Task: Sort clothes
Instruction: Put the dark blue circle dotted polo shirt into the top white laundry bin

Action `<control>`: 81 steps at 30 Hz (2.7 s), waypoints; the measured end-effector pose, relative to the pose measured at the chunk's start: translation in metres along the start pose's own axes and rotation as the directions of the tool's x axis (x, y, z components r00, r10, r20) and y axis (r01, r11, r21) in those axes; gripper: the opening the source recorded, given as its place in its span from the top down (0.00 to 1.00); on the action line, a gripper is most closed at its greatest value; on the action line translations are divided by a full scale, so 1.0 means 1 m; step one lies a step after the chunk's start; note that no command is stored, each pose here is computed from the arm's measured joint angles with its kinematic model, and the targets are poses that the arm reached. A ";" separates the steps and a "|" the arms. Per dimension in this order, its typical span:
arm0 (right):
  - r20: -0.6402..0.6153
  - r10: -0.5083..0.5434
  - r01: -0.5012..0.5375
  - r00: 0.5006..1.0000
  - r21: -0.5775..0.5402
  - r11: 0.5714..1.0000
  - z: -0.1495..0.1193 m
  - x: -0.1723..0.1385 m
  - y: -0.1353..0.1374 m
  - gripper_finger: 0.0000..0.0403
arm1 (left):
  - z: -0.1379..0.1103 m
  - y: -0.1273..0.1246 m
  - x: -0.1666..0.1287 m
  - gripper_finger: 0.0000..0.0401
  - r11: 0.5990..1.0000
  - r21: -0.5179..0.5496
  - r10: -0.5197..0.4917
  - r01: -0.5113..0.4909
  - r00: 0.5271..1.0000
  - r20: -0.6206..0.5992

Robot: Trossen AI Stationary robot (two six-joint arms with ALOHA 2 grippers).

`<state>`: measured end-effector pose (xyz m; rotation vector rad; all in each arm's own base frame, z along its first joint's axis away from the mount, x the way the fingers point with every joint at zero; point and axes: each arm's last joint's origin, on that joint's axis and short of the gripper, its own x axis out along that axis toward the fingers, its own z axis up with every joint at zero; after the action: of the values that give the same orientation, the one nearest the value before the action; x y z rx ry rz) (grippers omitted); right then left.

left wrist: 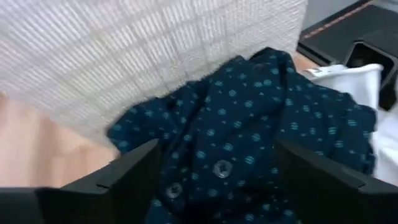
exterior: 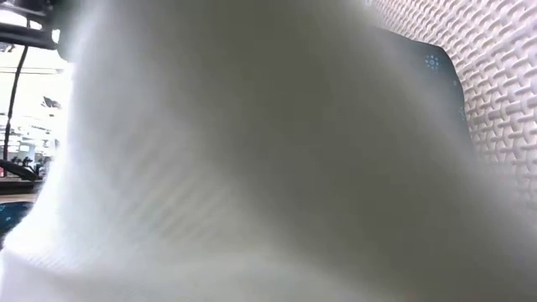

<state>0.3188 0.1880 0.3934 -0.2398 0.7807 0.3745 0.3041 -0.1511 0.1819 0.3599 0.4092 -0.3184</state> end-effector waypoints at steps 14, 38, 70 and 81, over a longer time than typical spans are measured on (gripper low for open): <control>0.031 -0.001 0.001 1.000 0.002 1.000 0.003 0.000 -0.001 0.59 | -0.032 0.008 0.040 0.08 0.997 -0.052 -0.067 0.065 0.997 -0.034; 0.051 0.000 -0.001 0.999 0.027 1.000 0.005 0.000 -0.001 0.59 | -0.053 -0.002 0.068 0.93 0.997 0.016 -0.072 0.076 0.986 -0.150; 0.089 -0.023 0.023 0.996 0.003 1.000 -0.001 0.020 0.004 0.37 | 0.050 0.013 -0.071 0.93 0.927 0.135 0.360 -0.349 0.930 -0.068; 0.102 -0.135 0.137 0.986 -0.006 0.991 -0.005 0.035 -0.013 0.26 | 0.058 0.006 -0.079 0.93 0.926 0.114 0.366 -0.361 0.930 -0.024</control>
<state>0.3436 0.1828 0.3652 -0.2828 0.6585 0.2607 0.2564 -0.1510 0.2682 0.5402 0.3609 0.0318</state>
